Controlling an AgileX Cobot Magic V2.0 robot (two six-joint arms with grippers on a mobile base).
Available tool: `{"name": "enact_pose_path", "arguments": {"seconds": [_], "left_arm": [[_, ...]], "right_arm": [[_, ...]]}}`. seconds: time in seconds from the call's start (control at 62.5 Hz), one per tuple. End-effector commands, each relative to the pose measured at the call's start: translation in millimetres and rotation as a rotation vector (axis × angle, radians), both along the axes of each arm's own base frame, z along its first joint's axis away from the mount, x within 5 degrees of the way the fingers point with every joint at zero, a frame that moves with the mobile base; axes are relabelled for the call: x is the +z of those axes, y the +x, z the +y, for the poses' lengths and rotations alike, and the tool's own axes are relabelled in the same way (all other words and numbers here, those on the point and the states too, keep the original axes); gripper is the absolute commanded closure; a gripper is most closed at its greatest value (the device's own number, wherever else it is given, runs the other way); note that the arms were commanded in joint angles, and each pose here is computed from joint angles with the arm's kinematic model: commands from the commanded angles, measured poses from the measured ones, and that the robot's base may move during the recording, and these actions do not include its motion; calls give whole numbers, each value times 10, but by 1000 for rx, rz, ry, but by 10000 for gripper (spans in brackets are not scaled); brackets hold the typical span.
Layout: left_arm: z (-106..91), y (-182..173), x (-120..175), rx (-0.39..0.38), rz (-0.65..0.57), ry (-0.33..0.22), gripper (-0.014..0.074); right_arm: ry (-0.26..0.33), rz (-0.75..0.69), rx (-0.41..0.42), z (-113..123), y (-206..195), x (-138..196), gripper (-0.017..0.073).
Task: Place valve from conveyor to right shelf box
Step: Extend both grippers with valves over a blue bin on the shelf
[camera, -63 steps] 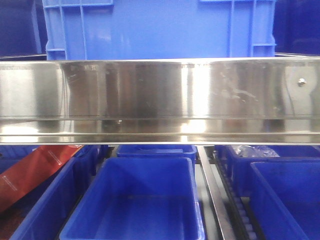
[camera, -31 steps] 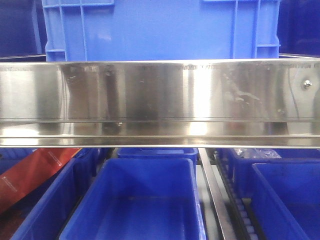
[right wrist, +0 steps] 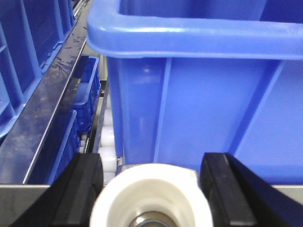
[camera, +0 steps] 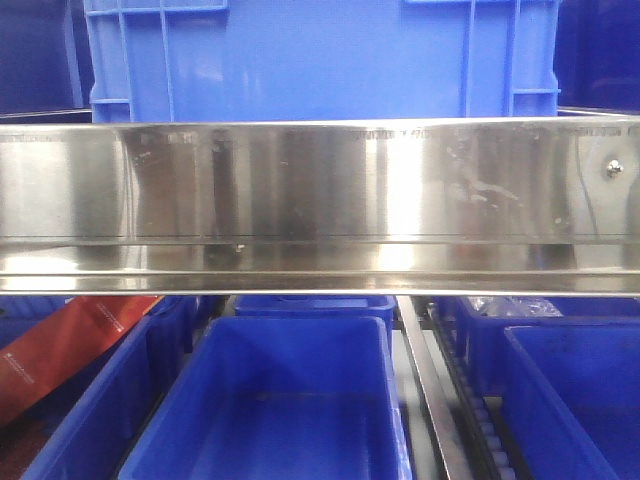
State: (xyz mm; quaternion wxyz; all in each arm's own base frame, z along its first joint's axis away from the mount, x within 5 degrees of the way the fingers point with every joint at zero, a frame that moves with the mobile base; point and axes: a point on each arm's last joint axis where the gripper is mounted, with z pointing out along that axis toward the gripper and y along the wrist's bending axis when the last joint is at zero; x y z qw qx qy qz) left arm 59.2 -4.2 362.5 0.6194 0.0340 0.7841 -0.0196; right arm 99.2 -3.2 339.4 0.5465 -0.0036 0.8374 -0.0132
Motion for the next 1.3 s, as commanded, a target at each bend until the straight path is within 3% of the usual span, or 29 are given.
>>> {"name": "enact_pose_path", "arguments": {"seconds": [0.0,0.128,0.32,0.528,0.832,1.088,1.28], "left_arm": [[-5,-13,70,-3,-57,-16,704],[-33,-32,168,-28,-67,-61,704],[-60,96,335,-75,-10,70,704],[-153,382,540,-129,39,-30,704],[-277,828,993,-213,22,-26,704],[-626,1238,1350,-372,16,-30,704],[-1032,1647,1426,-475,18,-29,704]], "right_arm": [[-9,-89,-4,-3,2,104,721],[27,-58,29,41,-47,185,721],[28,-87,85,96,-108,369,721],[27,-159,142,144,-148,626,713],[79,-208,173,197,123,996,713],[124,-235,217,283,522,1384,713],[146,-244,344,577,913,1534,713]]}}
